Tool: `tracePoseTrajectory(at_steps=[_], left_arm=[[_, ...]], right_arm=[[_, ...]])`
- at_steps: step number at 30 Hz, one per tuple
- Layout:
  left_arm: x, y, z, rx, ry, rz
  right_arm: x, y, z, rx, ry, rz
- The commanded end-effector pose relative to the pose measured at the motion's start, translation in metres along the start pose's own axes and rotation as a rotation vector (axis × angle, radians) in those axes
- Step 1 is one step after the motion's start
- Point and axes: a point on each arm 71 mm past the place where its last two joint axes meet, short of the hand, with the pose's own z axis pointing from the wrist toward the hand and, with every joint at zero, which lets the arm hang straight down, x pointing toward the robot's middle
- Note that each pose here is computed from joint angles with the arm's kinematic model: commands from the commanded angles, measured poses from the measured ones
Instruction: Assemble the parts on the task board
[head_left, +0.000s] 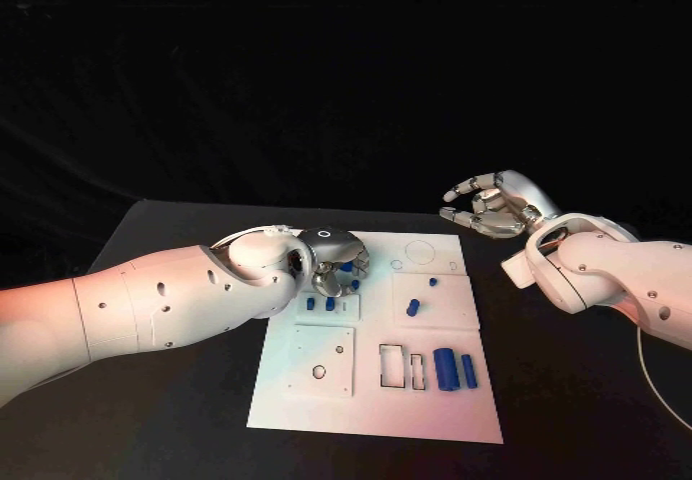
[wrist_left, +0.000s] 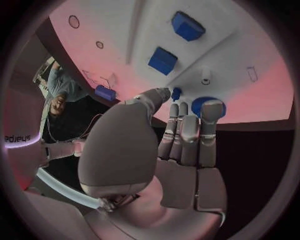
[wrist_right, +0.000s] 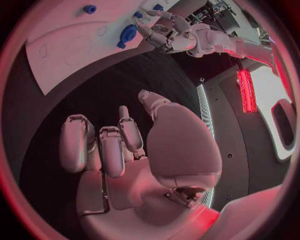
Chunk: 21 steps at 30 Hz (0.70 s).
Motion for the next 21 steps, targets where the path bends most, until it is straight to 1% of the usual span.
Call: tracePoseTrajectory(at_steps=[1, 7, 15, 21], left_arm=[[0.0018, -0.0024, 0.0022, 0.001, 0.031, 0.022], [0.0016, -0.0043, 0.0052, 0.005, 0.026, 0.020], [0.0022, -0.0049, 0.0077, 0.005, 0.024, 0.017], [0.0030, -0.0036, 0.0086, -0.001, 0.032, 0.016]], right_arm=[[0.0015, 0.0013, 0.0000, -0.011, 0.007, -0.002], [0.0023, 0.0019, 0.0003, -0.013, 0.009, -0.002], [0.0028, 0.0024, 0.0005, -0.014, 0.011, -0.001], [0.0033, 0.0028, 0.0007, -0.015, 0.012, 0.000]])
